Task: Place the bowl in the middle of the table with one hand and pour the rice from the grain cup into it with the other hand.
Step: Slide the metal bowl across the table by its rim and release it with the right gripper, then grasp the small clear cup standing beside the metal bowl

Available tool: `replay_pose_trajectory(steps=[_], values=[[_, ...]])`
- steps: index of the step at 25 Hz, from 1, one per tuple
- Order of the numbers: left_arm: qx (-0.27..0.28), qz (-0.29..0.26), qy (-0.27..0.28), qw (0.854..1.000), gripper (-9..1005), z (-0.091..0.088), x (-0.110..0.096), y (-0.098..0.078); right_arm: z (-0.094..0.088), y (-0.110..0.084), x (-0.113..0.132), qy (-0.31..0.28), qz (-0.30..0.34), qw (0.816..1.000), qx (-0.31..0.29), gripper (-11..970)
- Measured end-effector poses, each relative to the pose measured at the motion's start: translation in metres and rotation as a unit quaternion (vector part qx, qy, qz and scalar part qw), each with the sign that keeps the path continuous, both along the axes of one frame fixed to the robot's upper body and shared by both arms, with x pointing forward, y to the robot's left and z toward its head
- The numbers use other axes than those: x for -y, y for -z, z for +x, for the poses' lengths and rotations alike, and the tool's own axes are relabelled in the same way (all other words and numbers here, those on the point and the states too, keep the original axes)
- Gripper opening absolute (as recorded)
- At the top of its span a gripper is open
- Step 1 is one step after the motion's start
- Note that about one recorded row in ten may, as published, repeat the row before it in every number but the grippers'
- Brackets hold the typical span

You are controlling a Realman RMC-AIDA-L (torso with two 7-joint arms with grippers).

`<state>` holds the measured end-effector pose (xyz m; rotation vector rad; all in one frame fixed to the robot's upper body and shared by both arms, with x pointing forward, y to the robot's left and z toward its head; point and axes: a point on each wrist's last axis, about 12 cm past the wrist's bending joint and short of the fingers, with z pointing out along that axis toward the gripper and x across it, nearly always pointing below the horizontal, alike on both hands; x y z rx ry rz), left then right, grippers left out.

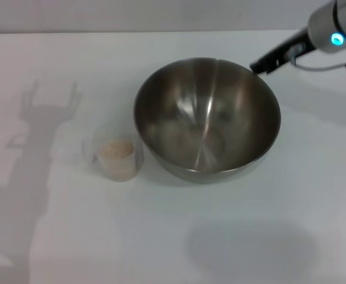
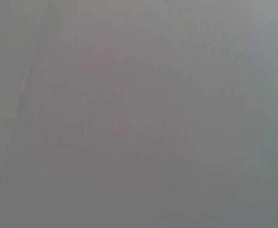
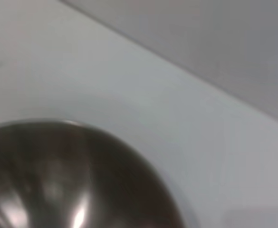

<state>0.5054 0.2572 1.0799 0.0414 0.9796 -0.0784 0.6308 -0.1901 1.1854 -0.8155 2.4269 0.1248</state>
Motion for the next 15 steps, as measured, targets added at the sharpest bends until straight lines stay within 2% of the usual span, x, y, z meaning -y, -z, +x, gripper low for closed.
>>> replay_pose_trajectory(steps=[5,9,12,14,15], values=[[-0.001,0.000,-0.002,1.000,826,-0.002,-0.001,0.001,0.005,-0.028,-0.007,-0.011,0.002,0.997,0.082,376],[-0.001,0.000,-0.004,1.000,827,-0.003,-0.002,0.001,0.009,-0.039,-0.020,-0.025,0.018,0.983,0.182,376],[-0.002,0.001,-0.004,1.000,826,-0.003,-0.003,0.002,0.006,-0.037,-0.032,-0.036,0.044,0.960,0.273,376],[-0.004,0.001,-0.005,1.000,824,-0.004,-0.003,0.003,0.000,-0.034,-0.036,-0.037,0.069,0.936,0.342,376],[-0.006,0.002,-0.004,1.000,823,-0.004,-0.003,0.003,-0.003,-0.032,-0.037,-0.032,0.086,0.919,0.384,376]])
